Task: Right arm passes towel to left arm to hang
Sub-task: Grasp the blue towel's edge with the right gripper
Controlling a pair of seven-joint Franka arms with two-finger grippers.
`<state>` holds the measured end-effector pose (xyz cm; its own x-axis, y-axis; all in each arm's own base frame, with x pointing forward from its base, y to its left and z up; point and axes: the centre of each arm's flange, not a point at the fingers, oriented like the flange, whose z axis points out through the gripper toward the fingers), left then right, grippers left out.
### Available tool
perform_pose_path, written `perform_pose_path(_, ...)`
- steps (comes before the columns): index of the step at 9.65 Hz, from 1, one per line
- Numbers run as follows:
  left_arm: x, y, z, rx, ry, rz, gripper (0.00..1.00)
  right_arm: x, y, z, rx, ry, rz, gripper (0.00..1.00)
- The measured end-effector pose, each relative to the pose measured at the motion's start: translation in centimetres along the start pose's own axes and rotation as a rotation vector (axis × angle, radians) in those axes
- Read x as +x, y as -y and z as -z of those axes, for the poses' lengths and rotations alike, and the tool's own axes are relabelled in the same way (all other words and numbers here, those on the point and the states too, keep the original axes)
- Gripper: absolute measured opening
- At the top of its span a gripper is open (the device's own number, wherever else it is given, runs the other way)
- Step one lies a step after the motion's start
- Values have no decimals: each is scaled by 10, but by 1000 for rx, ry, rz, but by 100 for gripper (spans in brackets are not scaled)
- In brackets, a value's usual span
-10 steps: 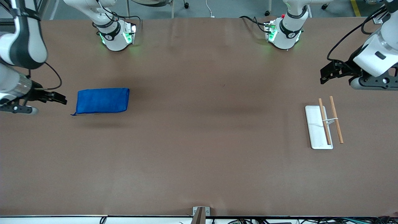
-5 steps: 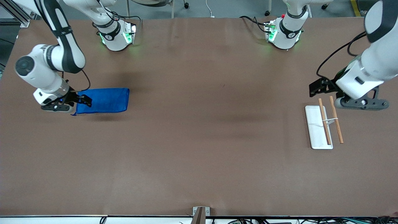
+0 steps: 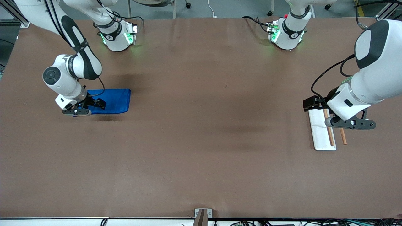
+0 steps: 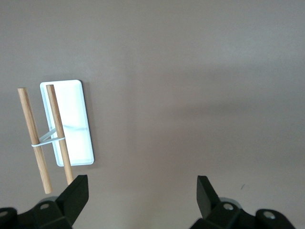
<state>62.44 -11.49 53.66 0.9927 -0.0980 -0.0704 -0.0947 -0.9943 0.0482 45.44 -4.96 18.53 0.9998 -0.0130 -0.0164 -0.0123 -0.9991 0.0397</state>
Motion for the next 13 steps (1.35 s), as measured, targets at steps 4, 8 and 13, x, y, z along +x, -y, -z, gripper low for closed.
perform_pose_path(4,17,-9,-13,-12,-47,-14,100,-10,10,-16,-2,35,10,93)
perform_pose_path(8,35,-31,-58,-81,-12,-29,100,-8,12,-14,-2,29,9,41)
perform_pose_path(13,60,-65,-96,-353,-35,37,100,7,12,32,16,106,-10,8)
